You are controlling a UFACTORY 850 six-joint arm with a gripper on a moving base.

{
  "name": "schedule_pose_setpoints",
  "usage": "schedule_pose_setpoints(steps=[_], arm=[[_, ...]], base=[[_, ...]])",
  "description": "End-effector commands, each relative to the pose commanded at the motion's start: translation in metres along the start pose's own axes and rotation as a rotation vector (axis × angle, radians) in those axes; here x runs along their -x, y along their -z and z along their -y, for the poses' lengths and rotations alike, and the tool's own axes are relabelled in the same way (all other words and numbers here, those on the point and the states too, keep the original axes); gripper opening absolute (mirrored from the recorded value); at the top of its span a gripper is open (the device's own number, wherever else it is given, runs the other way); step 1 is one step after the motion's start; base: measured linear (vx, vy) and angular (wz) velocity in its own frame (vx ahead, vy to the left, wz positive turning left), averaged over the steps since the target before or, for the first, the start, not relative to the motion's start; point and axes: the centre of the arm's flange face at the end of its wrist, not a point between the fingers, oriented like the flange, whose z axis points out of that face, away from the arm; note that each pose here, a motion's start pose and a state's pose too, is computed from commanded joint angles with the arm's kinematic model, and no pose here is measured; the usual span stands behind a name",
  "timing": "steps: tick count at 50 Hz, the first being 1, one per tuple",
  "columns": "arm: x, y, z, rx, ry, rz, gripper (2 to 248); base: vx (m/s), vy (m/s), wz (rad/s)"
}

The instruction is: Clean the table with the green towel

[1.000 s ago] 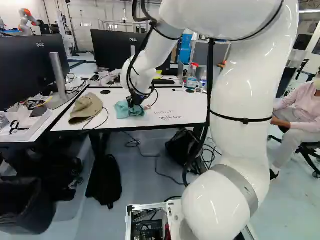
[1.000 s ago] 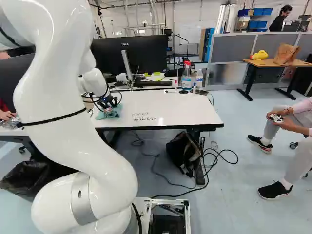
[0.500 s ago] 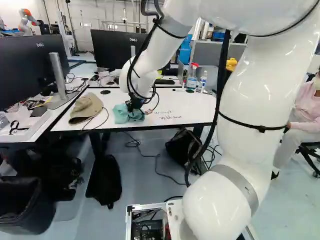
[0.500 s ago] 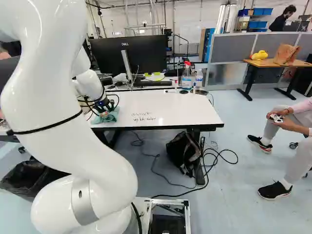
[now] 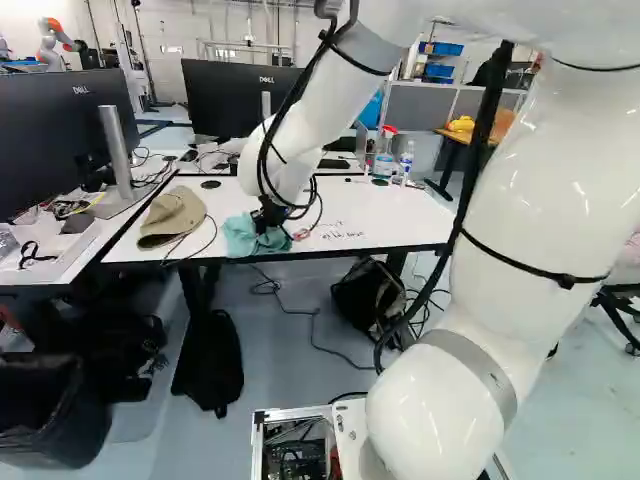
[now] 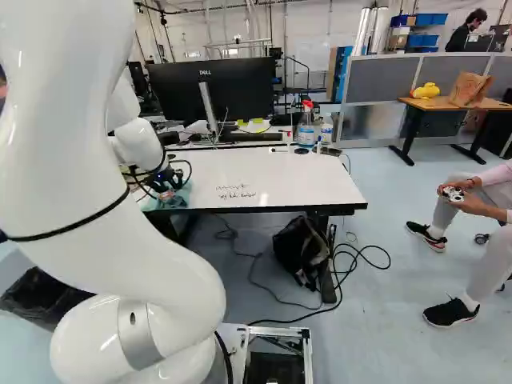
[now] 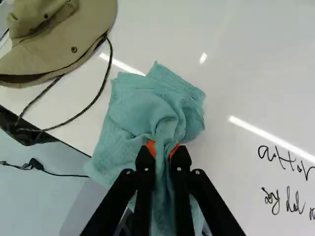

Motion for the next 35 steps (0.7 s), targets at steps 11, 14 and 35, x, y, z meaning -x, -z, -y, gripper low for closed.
schedule_pose_setpoints(steps=[11, 14, 35], arm=[[0.001, 0.002, 0.000, 0.000, 0.000, -0.003, 46], [0.001, 0.005, 0.000, 0.000, 0.000, -0.008, 46], [-0.026, 0.017, 0.019, -0.022, 0.034, -0.066, 46]], base=[[0.000, 0.000, 0.000], [0.000, 0.000, 0.000], [0.000, 0.000, 0.000]])
